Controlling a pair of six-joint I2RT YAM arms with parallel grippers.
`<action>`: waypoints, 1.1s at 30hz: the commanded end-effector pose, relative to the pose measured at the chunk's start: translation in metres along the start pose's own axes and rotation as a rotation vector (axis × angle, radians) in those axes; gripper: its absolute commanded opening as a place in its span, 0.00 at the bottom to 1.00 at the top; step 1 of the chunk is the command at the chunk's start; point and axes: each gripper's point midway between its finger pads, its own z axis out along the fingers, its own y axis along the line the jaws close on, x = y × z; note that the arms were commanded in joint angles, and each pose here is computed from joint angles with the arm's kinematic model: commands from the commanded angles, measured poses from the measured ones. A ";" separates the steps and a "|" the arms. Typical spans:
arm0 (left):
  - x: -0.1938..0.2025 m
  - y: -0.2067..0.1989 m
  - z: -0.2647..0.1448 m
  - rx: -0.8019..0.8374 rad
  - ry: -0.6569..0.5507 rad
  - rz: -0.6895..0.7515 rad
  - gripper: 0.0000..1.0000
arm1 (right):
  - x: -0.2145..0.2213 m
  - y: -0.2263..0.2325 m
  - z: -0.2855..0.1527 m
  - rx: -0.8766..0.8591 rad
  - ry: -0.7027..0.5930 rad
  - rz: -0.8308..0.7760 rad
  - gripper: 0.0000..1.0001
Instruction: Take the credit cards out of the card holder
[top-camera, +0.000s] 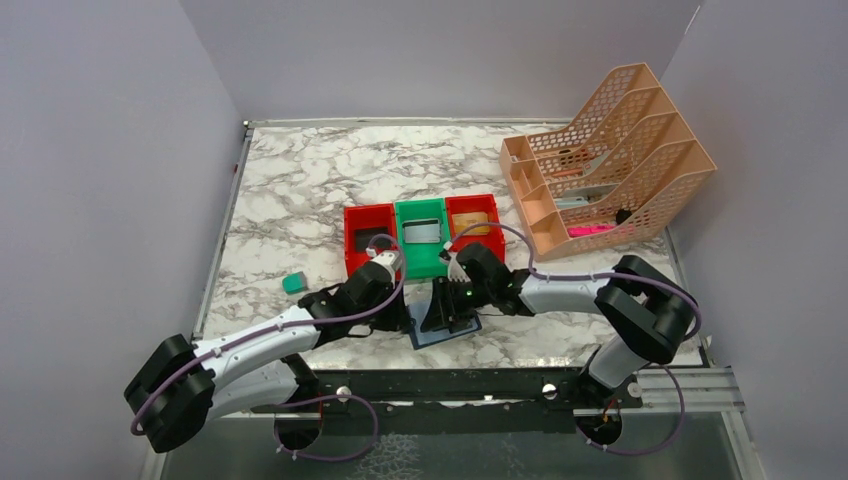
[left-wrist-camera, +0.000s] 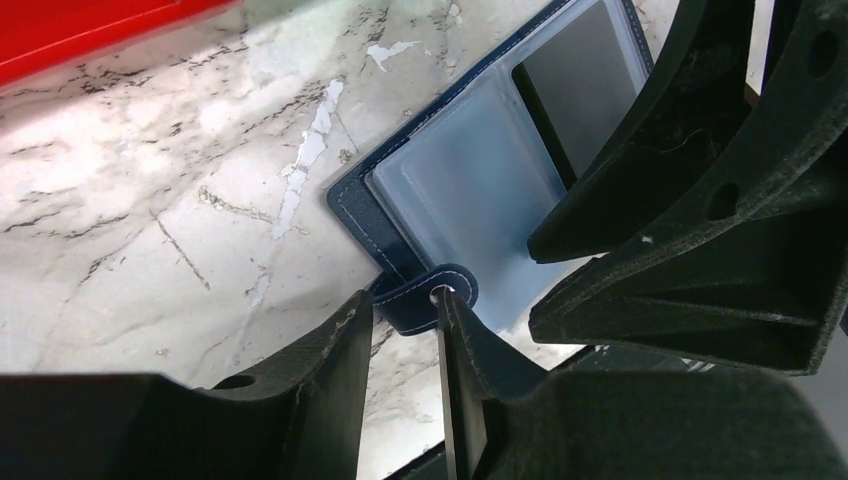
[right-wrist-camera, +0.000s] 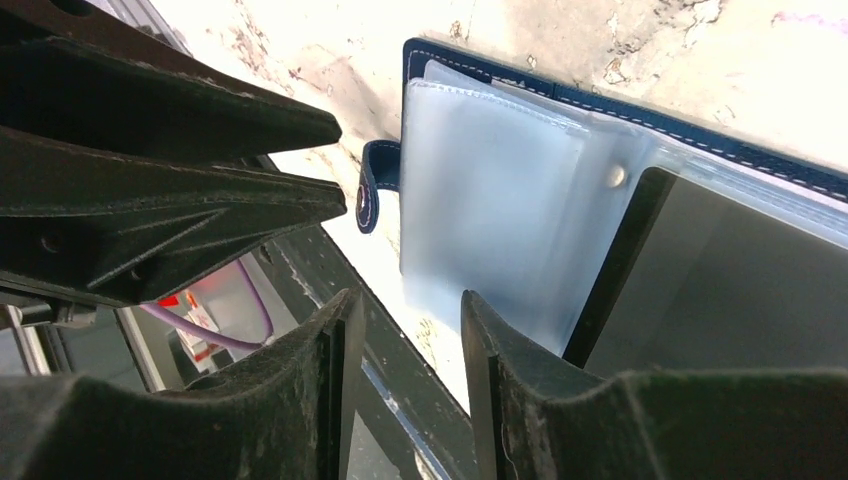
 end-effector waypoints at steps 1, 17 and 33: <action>0.002 0.005 -0.004 -0.018 -0.020 -0.015 0.33 | -0.002 0.016 0.003 -0.085 0.020 -0.035 0.47; -0.011 -0.002 -0.017 0.007 -0.080 -0.029 0.46 | -0.034 0.003 -0.028 0.127 -0.180 -0.034 0.49; -0.034 -0.033 -0.010 0.081 -0.076 -0.014 0.58 | -0.036 -0.066 -0.067 0.486 -0.281 0.003 0.46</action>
